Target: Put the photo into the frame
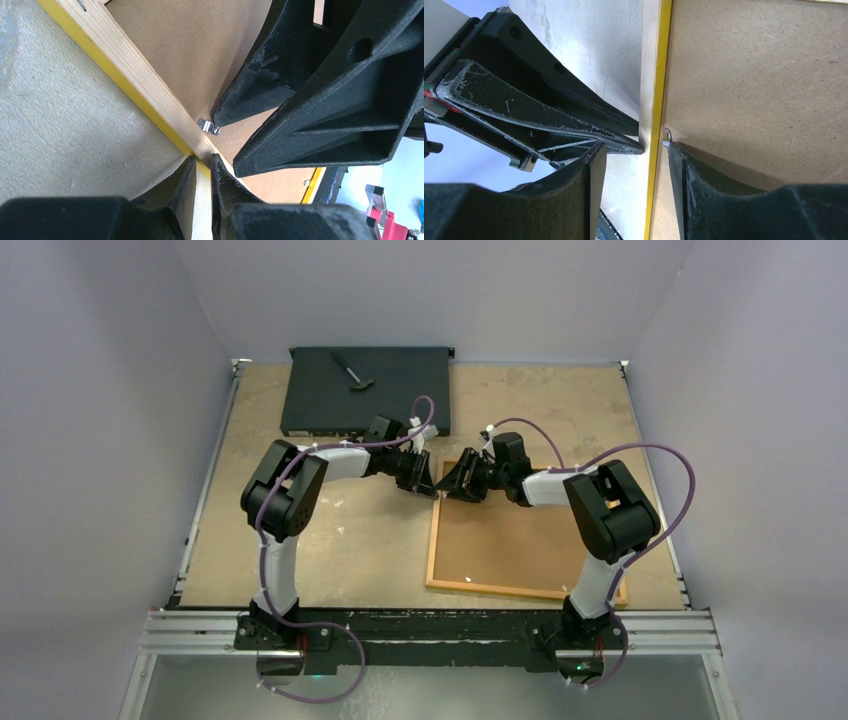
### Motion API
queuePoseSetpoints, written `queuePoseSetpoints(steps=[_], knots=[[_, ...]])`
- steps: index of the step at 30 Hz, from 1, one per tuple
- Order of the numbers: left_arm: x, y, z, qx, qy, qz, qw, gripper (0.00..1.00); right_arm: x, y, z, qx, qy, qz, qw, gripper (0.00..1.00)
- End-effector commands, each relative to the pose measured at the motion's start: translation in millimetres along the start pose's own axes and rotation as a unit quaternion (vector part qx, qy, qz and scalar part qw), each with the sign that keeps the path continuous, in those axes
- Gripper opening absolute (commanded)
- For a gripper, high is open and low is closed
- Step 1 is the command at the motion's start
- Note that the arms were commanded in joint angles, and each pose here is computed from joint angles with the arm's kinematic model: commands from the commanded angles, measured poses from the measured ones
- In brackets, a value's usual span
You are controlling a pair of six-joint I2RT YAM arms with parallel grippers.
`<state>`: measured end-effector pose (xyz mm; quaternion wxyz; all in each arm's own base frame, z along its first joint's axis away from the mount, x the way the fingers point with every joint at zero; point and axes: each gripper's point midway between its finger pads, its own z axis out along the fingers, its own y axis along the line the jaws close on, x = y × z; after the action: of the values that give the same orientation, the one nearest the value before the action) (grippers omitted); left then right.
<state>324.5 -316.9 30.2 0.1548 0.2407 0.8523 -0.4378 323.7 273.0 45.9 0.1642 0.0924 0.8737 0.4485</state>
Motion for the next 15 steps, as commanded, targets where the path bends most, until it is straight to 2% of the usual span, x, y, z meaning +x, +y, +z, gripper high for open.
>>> queuePoseSetpoints(steps=[1,15], knots=[[20.8,16.1,7.0,-0.024,0.028,-0.010,0.999,0.11,-3.4,-4.1,6.3,0.014,-0.016,0.002,1.000,0.52],[21.5,16.2,6.3,-0.025,0.028,-0.008,0.999,0.10,1.7,-3.6,15.2,0.001,0.010,-0.011,1.000,0.49]])
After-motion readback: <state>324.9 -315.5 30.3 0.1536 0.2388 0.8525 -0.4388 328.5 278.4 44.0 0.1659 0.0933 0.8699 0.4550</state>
